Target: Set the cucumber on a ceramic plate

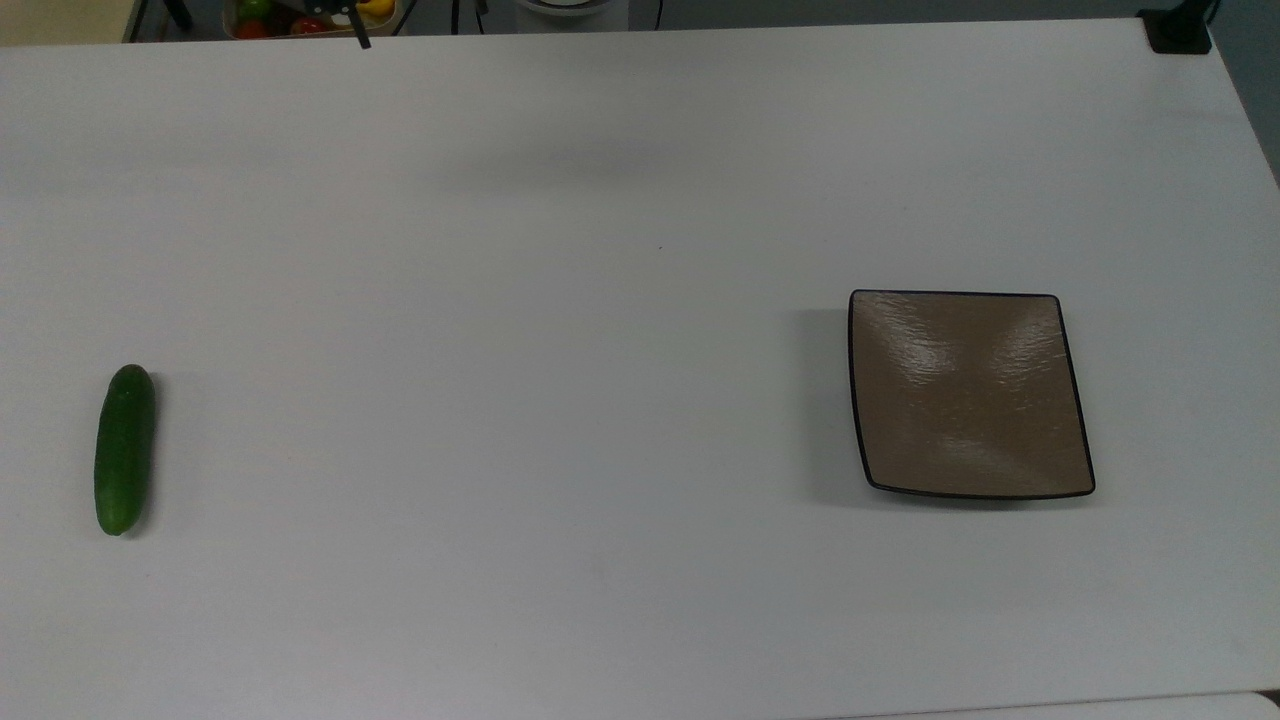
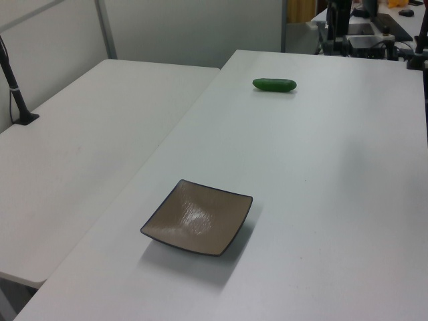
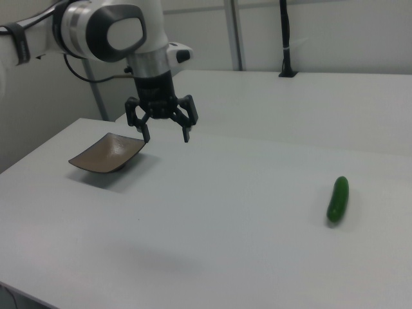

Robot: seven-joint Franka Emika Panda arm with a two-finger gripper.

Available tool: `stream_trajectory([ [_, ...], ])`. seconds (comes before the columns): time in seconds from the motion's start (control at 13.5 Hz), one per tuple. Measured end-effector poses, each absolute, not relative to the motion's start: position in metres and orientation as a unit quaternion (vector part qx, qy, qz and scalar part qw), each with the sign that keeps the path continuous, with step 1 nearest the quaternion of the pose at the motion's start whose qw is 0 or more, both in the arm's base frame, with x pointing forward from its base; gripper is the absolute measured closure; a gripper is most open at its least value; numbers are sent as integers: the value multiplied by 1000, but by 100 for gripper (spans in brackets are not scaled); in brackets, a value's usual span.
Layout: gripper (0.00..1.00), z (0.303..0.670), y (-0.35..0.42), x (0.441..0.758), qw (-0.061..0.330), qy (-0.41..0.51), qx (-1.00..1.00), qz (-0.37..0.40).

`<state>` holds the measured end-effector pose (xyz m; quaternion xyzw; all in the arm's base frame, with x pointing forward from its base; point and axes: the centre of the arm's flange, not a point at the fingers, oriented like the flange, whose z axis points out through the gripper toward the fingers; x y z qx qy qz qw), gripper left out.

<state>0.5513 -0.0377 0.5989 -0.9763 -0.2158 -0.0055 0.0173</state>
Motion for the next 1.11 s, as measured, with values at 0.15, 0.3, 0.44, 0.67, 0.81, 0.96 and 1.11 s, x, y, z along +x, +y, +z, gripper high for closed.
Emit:
stream_trajectory([
  [0.15, 0, 593, -42, 554, 19, -222, -975, 0],
  [0.3, 0, 586, -43, 557, 21, -223, -975, 6],
  [0.44, 0, 582, -48, 559, 21, -219, -976, 7],
  [0.67, 0, 584, -70, 564, 17, -201, -979, -5],
  [0.81, 0, 589, -95, 572, 10, -182, -983, -23],
  [0.96, 0, 594, -121, 587, -5, -162, -985, -66],
  [1.11, 0, 588, -144, 603, -15, -142, -984, -111],
])
